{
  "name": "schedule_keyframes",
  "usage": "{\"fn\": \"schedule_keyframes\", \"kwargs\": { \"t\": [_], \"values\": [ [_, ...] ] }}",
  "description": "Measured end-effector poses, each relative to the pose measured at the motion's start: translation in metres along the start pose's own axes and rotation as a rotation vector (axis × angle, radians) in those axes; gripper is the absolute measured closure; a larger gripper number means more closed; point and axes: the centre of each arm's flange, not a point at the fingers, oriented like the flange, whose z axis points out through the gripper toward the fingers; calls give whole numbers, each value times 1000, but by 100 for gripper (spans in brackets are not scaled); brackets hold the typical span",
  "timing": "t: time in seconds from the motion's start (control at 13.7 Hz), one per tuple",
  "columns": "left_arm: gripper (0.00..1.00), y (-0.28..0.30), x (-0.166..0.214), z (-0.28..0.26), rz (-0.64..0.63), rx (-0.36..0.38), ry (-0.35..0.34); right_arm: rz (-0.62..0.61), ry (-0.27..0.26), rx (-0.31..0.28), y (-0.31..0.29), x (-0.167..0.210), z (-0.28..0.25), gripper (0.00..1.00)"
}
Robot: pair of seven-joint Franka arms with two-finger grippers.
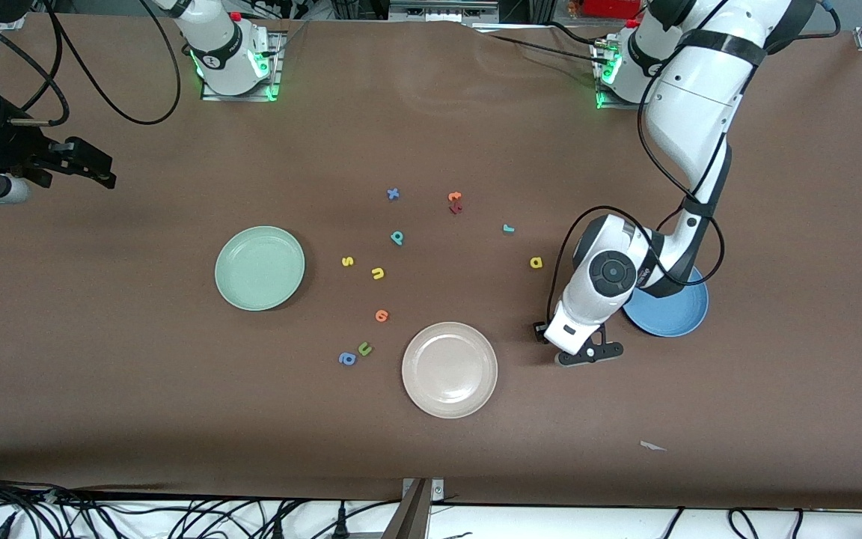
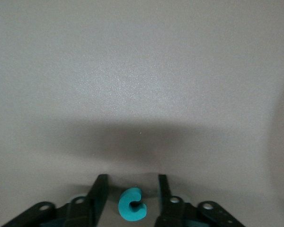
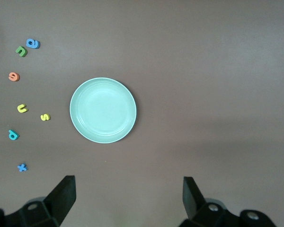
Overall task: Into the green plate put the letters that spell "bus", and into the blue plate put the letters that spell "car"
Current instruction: 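Hold the cyan c while the right gripper reaches the yellow s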
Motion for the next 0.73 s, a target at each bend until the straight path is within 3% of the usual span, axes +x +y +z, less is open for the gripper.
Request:
{"fn": "schedule_keyframes", "kwargs": {
  "t": [0.44, 0.73],
  "values": [
    [60, -1, 0, 0, 0, 7, -7, 0, 0, 0, 0, 0, 0, 0],
    [59, 0, -1, 0, 2, 13, -16, 0, 0, 0, 0, 0, 0, 0]
  ]
}}
